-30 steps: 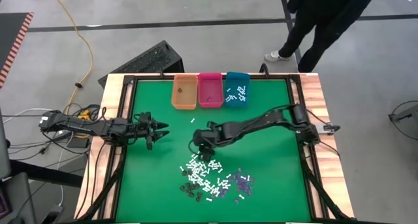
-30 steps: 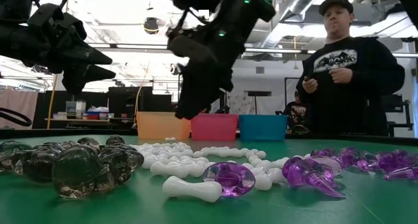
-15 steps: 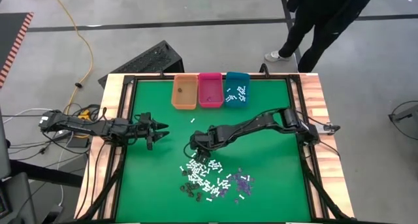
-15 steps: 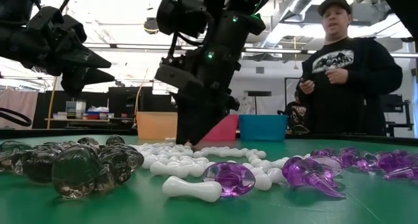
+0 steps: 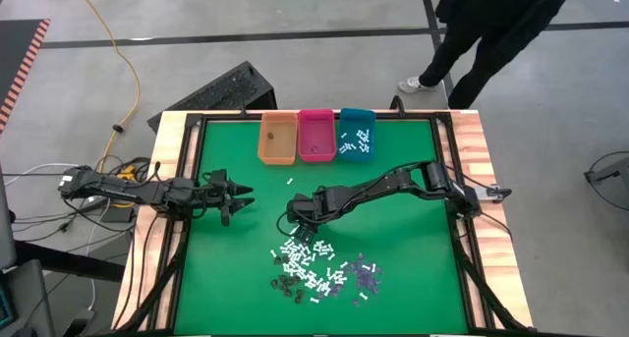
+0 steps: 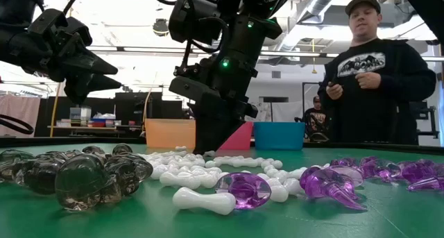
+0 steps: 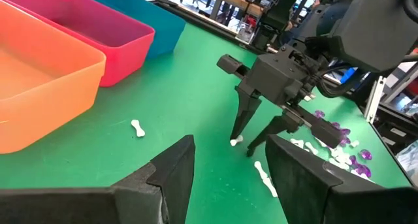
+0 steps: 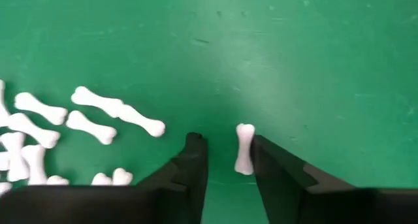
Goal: Sort Halloween decoration
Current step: Put the white bone toy into the blue bin
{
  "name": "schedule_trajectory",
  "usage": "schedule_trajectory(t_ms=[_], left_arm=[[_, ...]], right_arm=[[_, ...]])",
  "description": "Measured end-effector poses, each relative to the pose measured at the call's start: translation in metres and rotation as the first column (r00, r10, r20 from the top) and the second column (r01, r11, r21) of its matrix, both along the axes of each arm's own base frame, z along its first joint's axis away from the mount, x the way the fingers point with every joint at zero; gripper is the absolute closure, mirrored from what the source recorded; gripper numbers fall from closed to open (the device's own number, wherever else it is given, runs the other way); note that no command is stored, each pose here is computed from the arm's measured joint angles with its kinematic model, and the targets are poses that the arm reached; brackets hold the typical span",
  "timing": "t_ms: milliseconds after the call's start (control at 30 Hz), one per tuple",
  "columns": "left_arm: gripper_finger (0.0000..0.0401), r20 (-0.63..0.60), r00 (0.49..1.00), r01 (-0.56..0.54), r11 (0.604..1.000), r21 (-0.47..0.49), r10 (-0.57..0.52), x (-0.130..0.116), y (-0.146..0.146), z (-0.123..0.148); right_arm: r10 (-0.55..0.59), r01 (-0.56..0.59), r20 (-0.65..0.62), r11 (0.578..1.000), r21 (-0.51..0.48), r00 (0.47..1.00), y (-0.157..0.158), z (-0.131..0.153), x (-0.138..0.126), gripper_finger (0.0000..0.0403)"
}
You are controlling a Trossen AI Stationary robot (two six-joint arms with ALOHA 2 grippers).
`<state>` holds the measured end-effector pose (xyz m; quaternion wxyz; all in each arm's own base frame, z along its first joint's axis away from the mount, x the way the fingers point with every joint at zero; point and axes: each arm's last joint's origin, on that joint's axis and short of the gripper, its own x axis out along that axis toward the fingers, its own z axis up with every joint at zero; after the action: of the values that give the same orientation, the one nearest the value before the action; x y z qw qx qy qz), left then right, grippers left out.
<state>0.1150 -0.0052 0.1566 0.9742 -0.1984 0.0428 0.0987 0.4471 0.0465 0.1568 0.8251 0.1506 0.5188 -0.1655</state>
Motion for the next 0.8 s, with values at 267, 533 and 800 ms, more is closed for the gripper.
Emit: schedule_trajectory(t_ms=[267,533,800], left_arm=[[0.0222,0.000,1.000,0.000,1.000,0.000,0.000,0.000,0.000,0.000],[0.0222,0.000,1.000,0.000,1.000,0.000,0.000,0.000,0.000,0.000],[0.0222,0.000,1.000,0.000,1.000,-0.001,0.000,0.000,0.000,0.000]], right_arm=[[-0.013,0.013,-0.010,1.000,-0.002,1.000,-0.006,0.000,-0.001,0.0376],[-0.011,0.011,-0.023,1.000,0.002,1.000,-0.006,-0.001,-0.002,0.0379],[0.016,-0.016,-0.043,1.000,0.012,0.999,-0.008,0.017,-0.011,0.0384]])
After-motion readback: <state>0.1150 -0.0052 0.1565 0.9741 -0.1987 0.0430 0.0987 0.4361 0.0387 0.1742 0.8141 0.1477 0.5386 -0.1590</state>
